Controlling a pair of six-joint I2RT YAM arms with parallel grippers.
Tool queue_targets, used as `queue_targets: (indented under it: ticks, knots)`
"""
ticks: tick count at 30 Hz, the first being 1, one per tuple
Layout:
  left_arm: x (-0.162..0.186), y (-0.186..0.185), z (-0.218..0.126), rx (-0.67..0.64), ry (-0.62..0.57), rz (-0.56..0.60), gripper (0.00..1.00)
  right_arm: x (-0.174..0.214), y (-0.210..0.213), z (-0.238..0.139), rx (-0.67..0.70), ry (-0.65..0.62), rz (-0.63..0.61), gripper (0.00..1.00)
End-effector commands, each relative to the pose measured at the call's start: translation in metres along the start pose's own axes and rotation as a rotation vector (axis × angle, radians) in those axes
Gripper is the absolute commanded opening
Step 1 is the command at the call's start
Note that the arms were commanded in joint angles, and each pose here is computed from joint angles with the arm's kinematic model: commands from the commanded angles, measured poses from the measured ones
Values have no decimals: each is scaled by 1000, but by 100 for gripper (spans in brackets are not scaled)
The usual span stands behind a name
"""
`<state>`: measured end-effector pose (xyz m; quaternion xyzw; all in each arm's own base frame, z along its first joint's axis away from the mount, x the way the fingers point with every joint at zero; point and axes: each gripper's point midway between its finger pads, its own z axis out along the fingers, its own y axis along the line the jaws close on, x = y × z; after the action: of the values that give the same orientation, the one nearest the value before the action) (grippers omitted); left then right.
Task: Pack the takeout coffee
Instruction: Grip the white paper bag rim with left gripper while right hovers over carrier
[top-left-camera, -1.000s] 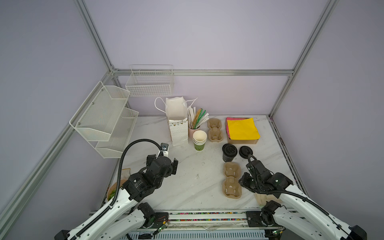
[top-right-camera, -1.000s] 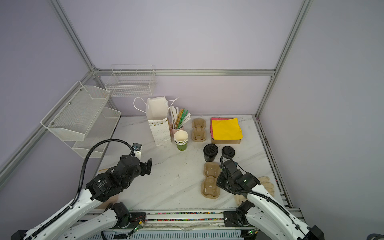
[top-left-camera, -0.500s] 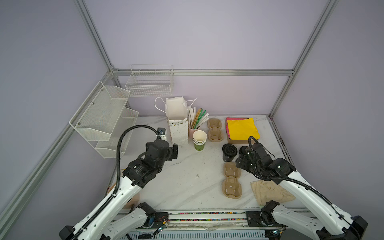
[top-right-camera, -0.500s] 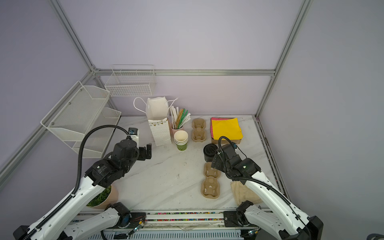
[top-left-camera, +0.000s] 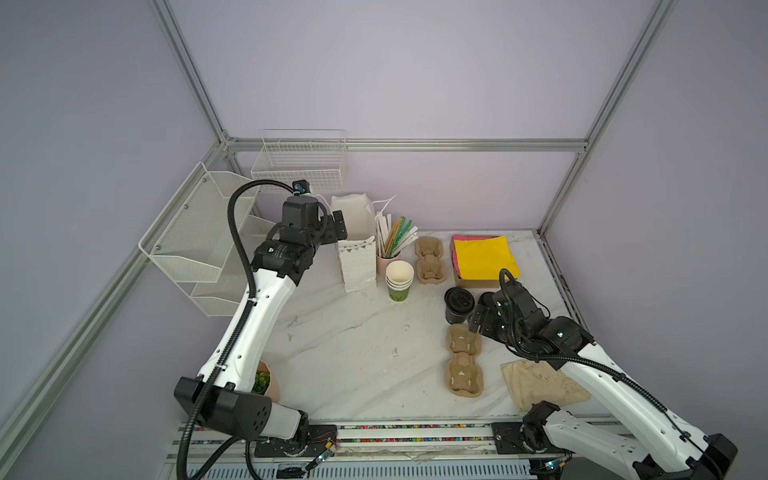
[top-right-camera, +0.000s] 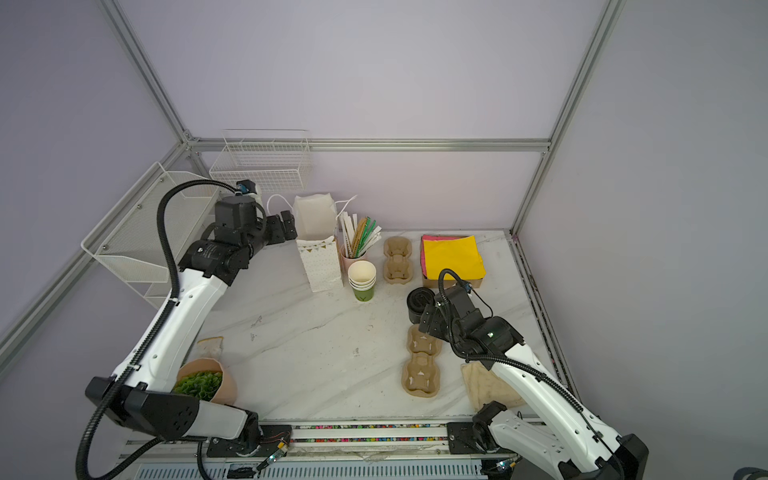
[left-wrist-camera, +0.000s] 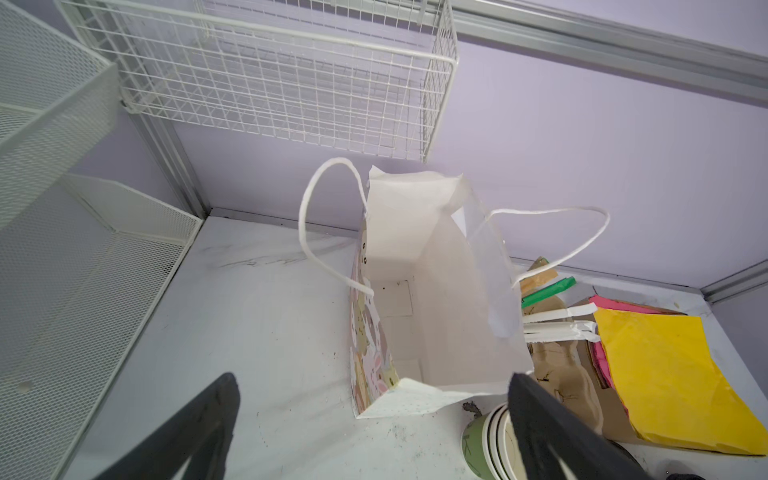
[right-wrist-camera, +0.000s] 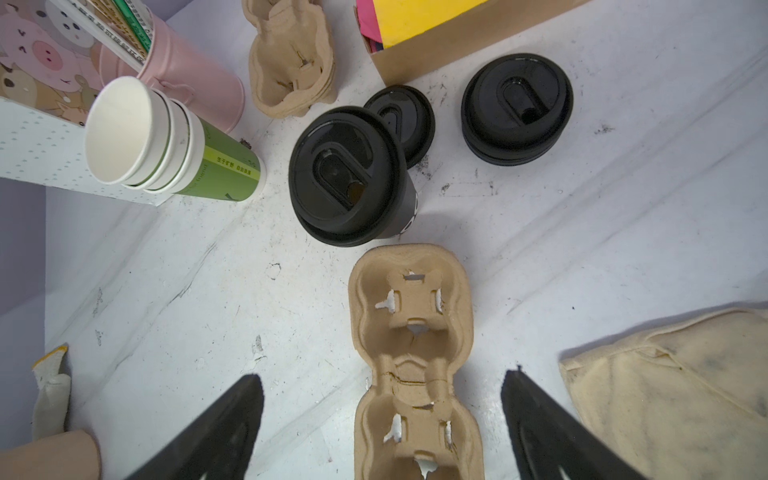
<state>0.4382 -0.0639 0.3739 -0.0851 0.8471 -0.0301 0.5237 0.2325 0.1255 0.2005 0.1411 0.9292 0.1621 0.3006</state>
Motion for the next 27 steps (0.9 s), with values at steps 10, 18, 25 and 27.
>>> queue_targets:
  ticks: [10,18,25,27]
  knots:
    - [-8,-11,47,-12,65,22,87,-1,-2,-21,-39,-32,-38,93]
    - [3,-11,69,-40,110,45,70,1,-4,-22,-42,-32,-45,93]
    - [9,-11,81,-55,133,61,54,3,-4,-20,-46,-28,-49,93]
    - [9,-10,84,-61,137,64,48,2,-4,-20,-46,-28,-49,93]
